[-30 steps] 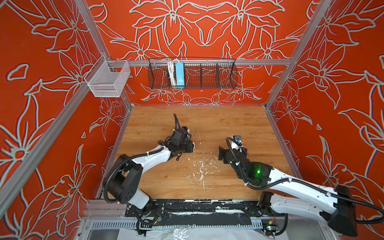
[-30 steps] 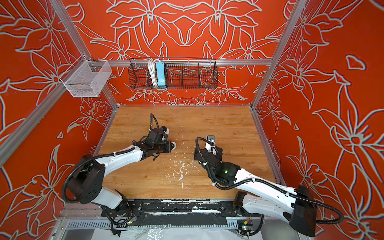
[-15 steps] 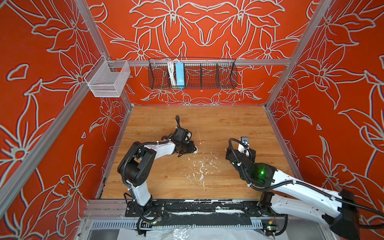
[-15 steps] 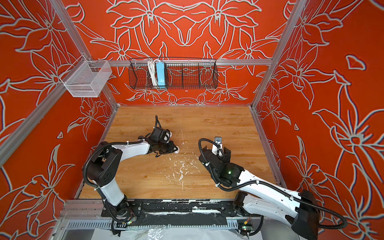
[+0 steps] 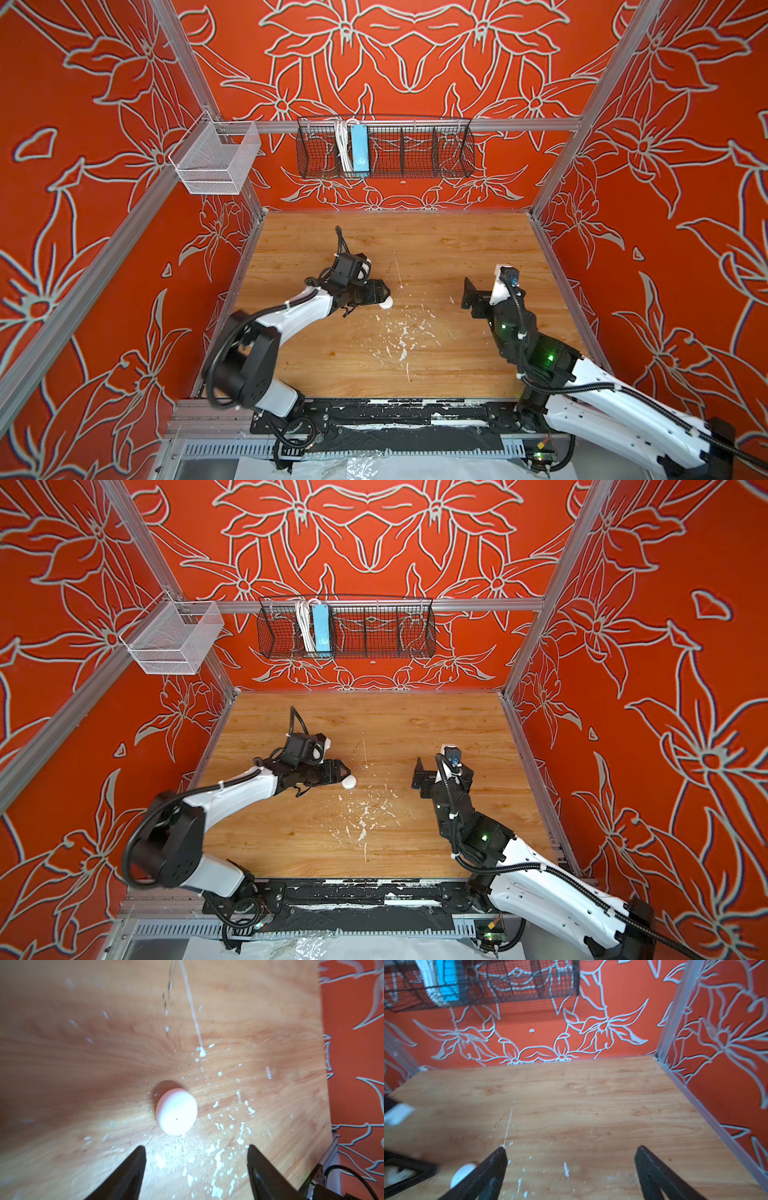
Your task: Insert the wireless bluetooth earbuds into the charging case
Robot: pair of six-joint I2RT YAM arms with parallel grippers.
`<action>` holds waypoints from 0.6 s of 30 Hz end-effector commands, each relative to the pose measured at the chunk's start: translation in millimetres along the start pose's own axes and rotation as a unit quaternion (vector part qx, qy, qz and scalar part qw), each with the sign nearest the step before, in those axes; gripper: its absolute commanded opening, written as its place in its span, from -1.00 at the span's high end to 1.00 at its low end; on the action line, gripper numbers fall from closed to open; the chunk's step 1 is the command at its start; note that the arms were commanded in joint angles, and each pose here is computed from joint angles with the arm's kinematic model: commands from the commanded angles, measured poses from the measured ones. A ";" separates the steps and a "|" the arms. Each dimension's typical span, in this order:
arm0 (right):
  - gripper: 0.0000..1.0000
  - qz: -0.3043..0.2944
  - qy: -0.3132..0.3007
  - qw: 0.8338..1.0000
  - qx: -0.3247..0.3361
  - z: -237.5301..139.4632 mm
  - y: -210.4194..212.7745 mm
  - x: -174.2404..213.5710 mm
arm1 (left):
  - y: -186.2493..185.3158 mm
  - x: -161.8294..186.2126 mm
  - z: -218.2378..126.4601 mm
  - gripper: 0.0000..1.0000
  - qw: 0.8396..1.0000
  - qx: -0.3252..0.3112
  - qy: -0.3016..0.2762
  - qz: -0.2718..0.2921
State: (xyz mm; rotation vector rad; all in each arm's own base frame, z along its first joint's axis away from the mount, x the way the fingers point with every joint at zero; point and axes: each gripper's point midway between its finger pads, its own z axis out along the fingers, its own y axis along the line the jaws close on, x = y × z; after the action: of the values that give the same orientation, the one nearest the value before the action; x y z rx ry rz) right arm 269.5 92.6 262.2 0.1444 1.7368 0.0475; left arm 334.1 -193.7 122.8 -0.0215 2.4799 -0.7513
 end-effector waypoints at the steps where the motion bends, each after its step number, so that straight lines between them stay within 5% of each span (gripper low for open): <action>1: -0.96 -0.018 -0.044 0.998 0.052 12.3 -27.1 -7.3 | 21.6 -22.7 -50.7 -0.60 0.990 -0.084 -0.099 0.053; 5: -0.96 -0.036 -0.025 0.990 0.132 50.2 -78.1 31.6 | 61.8 -33.9 -111.0 -0.97 0.943 -0.195 -0.246 0.109; 11: -0.97 -0.091 0.024 0.982 0.163 80.2 -102.7 68.0 | 111.9 -22.8 -153.3 -0.96 0.865 -0.308 -0.362 0.159; 18: -0.97 -0.132 0.039 0.973 0.183 102.8 -121.5 98.9 | 154.5 -5.5 -131.6 -0.95 0.861 -0.343 -0.339 0.159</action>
State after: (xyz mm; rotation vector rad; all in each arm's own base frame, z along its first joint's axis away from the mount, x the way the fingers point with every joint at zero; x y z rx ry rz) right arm 338.0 -16.1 135.4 0.2089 1.8732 -0.4578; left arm 282.2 -7.5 117.6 -0.0676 1.9445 0.2287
